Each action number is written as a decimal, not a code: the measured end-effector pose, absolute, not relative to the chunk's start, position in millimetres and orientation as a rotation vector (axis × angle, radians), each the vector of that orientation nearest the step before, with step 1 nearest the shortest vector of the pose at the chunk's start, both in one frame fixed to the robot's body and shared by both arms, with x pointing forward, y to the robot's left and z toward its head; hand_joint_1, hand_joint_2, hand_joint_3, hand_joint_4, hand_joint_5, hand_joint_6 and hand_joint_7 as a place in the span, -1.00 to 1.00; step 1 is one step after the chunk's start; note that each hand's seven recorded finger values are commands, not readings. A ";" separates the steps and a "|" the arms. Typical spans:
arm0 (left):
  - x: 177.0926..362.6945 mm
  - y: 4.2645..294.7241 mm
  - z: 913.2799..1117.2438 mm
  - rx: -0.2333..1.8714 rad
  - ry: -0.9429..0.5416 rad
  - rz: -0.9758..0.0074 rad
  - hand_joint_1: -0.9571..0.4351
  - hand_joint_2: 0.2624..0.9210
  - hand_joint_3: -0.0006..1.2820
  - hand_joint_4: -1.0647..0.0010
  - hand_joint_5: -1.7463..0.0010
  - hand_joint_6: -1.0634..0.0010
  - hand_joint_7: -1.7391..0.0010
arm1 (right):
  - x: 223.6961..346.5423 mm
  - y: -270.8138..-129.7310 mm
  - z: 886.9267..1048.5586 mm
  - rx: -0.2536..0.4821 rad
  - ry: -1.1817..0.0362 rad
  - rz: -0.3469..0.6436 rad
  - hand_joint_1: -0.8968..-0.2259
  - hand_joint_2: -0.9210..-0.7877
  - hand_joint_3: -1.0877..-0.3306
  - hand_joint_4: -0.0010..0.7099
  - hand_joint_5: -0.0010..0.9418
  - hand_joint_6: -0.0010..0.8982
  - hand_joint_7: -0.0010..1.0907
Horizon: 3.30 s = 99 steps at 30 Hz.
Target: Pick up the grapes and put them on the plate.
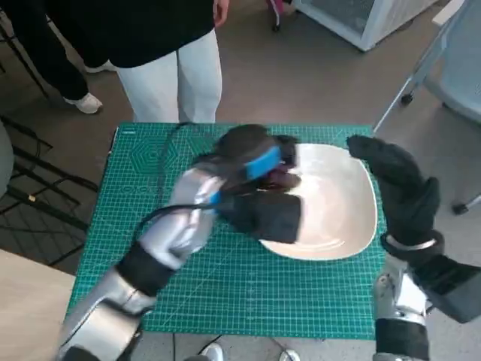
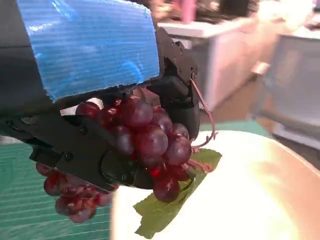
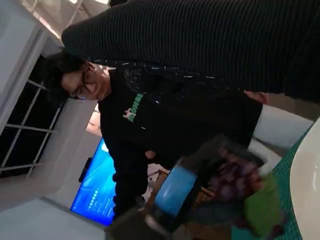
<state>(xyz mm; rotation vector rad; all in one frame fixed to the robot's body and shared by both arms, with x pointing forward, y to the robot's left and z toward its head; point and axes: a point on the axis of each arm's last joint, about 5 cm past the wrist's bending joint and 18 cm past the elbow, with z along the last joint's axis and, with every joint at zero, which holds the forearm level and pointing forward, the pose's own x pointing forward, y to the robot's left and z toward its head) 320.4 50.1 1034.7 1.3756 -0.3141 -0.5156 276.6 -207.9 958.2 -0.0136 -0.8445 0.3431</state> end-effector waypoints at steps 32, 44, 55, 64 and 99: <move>328.9 -15.2 1025.7 1.431 -0.242 -0.688 0.38 1.00 -0.60 0.22 -0.76 0.09 -0.41 | 261.6 -212.7 958.3 -0.024 -0.868 0.280 0.01 -1.00 0.04 -0.53 -1.00 -1.00 -0.41; 331.5 -12.7 1023.7 1.407 -0.228 -0.700 0.54 0.98 -0.58 0.16 -0.69 0.22 -0.20 | 261.7 -211.5 958.1 -0.030 -0.858 0.279 0.03 -1.00 0.02 -0.55 -1.00 -1.00 -0.44; 333.5 -9.3 1021.8 1.381 -0.181 -0.735 -0.45 0.90 -0.95 0.91 0.88 0.71 0.97 | 262.1 -210.7 956.9 -0.025 -0.851 0.278 0.03 -1.00 0.03 -0.54 -1.00 -1.00 -0.43; 334.5 -5.9 1018.1 1.439 -0.243 -0.714 -0.71 1.00 -0.87 1.00 1.00 0.78 1.00 | 262.6 -209.4 955.7 -0.021 -0.843 0.283 0.02 -1.00 0.04 -0.54 -1.00 -1.00 -0.43; 331.4 115.0 986.8 0.601 -0.427 -0.361 -0.53 1.00 -0.59 0.67 0.96 0.58 0.93 | 269.2 -207.1 955.3 -0.011 -0.831 0.296 0.00 -1.00 0.06 -0.54 -1.00 -1.00 -0.42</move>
